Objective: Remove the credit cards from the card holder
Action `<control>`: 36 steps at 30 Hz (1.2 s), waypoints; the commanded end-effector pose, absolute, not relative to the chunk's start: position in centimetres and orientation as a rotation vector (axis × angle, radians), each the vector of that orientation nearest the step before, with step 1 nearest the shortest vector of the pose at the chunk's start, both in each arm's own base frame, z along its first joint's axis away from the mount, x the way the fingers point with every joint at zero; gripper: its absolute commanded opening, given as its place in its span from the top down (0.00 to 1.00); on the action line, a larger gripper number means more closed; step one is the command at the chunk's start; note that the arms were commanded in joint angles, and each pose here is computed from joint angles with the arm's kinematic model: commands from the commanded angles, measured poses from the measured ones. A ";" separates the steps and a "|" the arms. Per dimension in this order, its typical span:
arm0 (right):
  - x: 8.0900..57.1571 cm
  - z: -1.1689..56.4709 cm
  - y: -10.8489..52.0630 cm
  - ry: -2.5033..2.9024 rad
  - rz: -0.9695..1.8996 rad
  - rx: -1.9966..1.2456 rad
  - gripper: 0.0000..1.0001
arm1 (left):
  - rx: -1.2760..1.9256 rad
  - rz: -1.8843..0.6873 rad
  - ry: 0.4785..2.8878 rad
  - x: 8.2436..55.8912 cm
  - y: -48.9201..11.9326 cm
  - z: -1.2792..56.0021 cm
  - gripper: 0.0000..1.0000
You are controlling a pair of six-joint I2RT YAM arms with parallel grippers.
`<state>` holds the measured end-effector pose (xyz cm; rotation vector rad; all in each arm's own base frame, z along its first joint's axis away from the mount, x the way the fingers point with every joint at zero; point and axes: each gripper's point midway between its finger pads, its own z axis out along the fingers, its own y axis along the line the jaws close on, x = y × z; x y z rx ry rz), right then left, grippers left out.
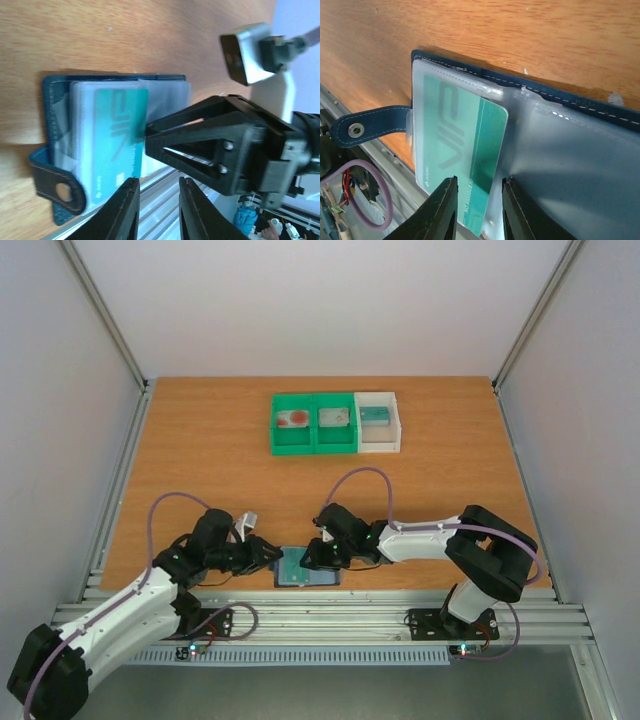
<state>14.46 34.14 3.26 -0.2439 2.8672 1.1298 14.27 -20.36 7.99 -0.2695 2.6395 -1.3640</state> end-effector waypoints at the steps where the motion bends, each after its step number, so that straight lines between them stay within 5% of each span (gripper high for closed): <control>1: 15.3 3.1 34.6 2.850 1.123 -0.216 0.74 | -0.185 -1.473 2.512 14.7 -21.5 10.8 0.74; 11: 15.3 2.3 34.5 2.860 1.115 -0.199 0.76 | -0.232 -1.412 2.571 15.1 -21.5 8.4 0.70; 22: 14.9 1.8 34.4 2.875 1.135 -0.195 0.77 | -0.252 -1.246 2.687 15.2 -20.5 4.5 0.86; 36: 14.7 1.8 34.9 2.863 1.198 -0.202 0.85 | -0.275 -1.166 2.770 14.4 -19.6 1.3 0.89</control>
